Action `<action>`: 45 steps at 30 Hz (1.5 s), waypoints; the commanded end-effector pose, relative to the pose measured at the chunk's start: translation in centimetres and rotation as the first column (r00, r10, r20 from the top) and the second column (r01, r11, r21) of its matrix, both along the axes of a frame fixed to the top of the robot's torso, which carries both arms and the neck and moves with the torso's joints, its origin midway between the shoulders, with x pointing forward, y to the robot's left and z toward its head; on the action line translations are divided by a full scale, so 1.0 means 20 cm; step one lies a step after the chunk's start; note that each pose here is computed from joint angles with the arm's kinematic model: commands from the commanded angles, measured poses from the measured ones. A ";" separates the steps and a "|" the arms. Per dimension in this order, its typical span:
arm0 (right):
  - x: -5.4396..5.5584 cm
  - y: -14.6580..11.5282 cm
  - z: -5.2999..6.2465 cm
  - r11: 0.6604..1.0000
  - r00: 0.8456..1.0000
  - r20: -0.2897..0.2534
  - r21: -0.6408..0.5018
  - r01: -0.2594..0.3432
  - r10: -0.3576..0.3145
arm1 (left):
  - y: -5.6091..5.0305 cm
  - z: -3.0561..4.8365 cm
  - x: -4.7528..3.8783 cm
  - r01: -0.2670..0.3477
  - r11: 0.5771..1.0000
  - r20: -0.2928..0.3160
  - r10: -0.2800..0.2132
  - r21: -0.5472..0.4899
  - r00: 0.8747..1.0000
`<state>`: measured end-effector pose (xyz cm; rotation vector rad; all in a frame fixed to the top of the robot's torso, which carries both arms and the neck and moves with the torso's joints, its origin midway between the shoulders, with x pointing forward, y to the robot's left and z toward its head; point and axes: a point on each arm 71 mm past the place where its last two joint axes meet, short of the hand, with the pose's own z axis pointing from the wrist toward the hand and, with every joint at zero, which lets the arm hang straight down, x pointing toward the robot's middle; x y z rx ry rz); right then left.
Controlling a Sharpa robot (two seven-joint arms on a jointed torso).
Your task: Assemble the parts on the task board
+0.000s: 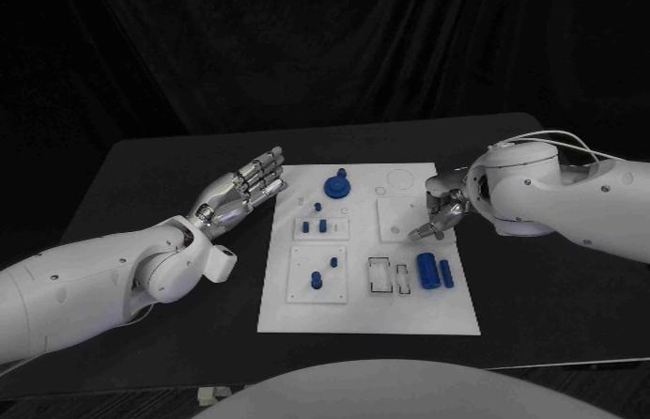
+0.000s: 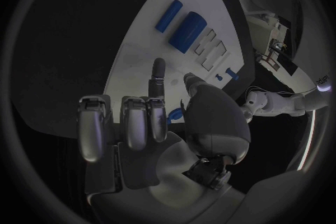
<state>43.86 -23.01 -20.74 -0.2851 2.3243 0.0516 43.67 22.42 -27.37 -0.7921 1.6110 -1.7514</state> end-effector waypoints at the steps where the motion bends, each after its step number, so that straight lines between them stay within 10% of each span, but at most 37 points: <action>1: 0.00 -0.01 -0.01 1.000 0.999 -0.032 -0.017 0.021 -0.022 | -0.01 0.023 -0.005 0.010 0.998 0.044 -0.008 -0.056 0.999; 45: -0.06 0.00 -0.14 0.999 0.994 -0.101 -0.006 0.040 -0.040 | -0.02 0.010 -0.007 0.021 0.998 0.027 -0.019 -0.053 0.999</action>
